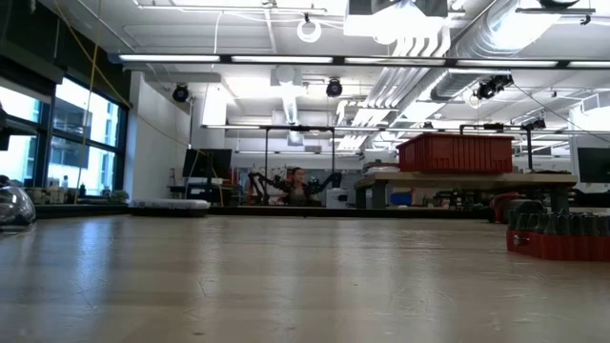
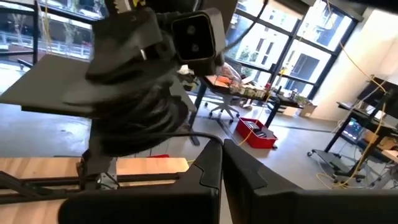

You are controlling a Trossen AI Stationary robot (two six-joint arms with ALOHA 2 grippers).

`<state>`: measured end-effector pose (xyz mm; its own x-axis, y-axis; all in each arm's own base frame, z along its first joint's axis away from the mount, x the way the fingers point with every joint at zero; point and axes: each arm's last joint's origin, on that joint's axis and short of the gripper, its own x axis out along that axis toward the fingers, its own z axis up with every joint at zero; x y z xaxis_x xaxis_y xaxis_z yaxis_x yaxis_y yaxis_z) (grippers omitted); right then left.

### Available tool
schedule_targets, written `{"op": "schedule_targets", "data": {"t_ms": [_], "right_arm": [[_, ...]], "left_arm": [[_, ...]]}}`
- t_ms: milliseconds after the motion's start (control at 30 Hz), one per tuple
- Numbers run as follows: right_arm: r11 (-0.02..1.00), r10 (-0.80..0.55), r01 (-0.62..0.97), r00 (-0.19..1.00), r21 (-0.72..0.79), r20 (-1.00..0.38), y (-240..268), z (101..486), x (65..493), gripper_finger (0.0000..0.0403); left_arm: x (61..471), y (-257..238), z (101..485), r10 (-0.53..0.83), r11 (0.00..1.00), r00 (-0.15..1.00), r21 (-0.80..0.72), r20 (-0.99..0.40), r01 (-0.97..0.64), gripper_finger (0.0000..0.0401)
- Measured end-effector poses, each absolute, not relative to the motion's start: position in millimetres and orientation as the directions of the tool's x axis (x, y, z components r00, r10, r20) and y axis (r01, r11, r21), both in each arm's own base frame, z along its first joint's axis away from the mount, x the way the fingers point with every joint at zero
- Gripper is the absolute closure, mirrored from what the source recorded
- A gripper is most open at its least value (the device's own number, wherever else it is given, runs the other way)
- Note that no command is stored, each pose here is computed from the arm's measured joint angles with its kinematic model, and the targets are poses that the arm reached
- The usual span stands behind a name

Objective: Coil cords
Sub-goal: Coil the black wire into the spool

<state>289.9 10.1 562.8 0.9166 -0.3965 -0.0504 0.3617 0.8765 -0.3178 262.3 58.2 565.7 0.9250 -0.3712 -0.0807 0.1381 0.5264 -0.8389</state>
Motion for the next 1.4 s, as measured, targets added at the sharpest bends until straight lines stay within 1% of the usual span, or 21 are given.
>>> {"op": "schedule_targets", "data": {"t_ms": [233,333,433,500,667,733,833,1033,1133,1233,1400], "right_arm": [[0.898,-0.342,0.316,0.939,-0.306,-0.031,6,565,291,0.0403],[0.891,-0.339,0.324,0.941,-0.319,0.006,6,569,291,0.0403],[0.886,-0.335,0.329,0.941,-0.325,0.041,8,572,291,0.0403],[0.890,-0.326,0.320,0.944,-0.325,0.037,8,572,291,0.0403],[0.902,-0.299,0.302,0.953,-0.307,0.057,7,572,298,0.0402],[0.900,-0.300,0.307,0.951,-0.309,0.070,6,572,300,0.0396],[0.900,-0.304,0.310,0.950,-0.308,0.067,4,572,300,0.0365],[0.900,-0.304,0.321,0.947,-0.294,0.102,4,575,300,0.0265],[0.894,-0.322,0.345,0.938,-0.287,0.123,3,577,301,0.0229],[0.893,-0.340,0.360,0.933,-0.269,0.121,1,574,306,0.0219],[0.894,-0.345,0.369,0.929,-0.254,0.135,0,574,311,0.0221]], "left_arm": [[293,49,574,-0.526,0.365,0.847,-0.878,0.081,0.311,0.0398],[302,49,571,-0.567,0.310,0.819,-0.897,0.092,0.316,0.0398],[307,49,568,-0.583,0.288,0.808,-0.908,0.084,0.303,0.0398],[312,48,566,-0.602,0.274,0.794,-0.911,0.088,0.309,0.0398],[324,47,566,-0.635,0.222,0.761,-0.911,0.136,0.348,0.0398],[329,48,567,-0.646,0.199,0.746,-0.909,0.160,0.367,0.0398],[333,48,568,-0.659,0.178,0.727,-0.901,0.190,0.397,0.0398],[337,49,576,-0.657,0.193,0.701,-0.837,0.277,0.511,0.0398],[337,49,579,-0.656,0.194,0.687,-0.810,0.313,0.554,0.0398],[337,50,582,-0.642,0.217,0.679,-0.764,0.358,0.608,0.0398],[332,51,591,-0.609,0.261,0.658,-0.672,0.443,0.693,0.0398]]}}
